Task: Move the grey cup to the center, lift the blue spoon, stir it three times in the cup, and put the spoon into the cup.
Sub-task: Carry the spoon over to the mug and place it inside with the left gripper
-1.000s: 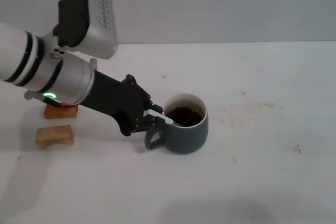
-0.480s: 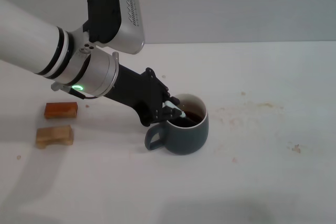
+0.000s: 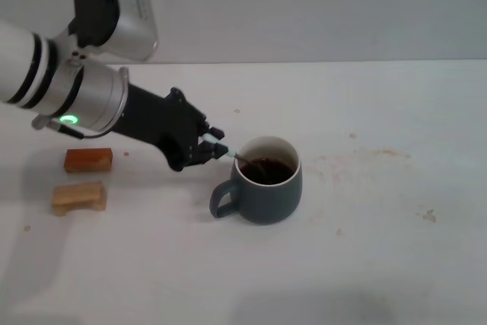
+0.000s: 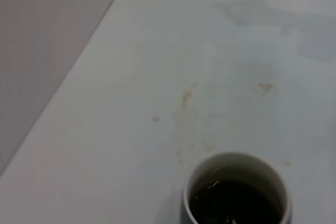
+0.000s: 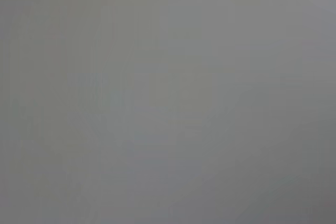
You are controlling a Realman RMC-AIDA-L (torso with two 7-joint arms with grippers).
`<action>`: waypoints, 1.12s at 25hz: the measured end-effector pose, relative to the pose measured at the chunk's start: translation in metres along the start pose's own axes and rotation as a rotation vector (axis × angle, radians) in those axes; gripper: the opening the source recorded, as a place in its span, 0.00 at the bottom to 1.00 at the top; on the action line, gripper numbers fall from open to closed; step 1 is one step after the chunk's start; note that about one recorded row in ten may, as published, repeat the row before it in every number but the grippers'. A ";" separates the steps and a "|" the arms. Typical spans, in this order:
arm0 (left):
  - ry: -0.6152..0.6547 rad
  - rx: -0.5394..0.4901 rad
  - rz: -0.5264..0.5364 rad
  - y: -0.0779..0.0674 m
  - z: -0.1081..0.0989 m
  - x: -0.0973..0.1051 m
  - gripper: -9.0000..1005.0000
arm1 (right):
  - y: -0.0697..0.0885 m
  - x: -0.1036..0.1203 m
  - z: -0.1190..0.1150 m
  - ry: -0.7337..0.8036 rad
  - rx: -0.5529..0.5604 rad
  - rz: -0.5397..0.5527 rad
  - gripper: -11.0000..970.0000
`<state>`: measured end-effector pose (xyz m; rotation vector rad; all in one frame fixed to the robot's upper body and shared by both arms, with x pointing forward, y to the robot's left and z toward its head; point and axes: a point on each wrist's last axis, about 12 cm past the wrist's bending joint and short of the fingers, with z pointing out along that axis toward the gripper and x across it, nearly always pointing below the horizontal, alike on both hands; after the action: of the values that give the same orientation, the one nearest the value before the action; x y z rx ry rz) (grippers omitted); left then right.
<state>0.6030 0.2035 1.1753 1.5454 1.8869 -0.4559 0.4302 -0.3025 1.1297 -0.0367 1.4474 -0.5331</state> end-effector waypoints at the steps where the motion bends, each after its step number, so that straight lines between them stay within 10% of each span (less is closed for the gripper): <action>1: 0.004 0.007 -0.013 -0.004 -0.002 0.005 0.19 | 0.000 -0.001 0.001 -0.003 0.000 0.001 0.02; 13: -0.008 0.080 0.006 -0.031 0.008 -0.004 0.18 | 0.000 -0.003 0.004 -0.013 0.000 0.001 0.02; 28: -0.040 -0.004 0.033 -0.016 0.028 -0.014 0.20 | 0.002 -0.005 -0.003 -0.013 -0.004 -0.004 0.02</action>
<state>0.5963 0.1715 1.1621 1.5511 1.8285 -0.4642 0.4275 -0.2982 1.1329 -0.0456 1.4361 -0.5324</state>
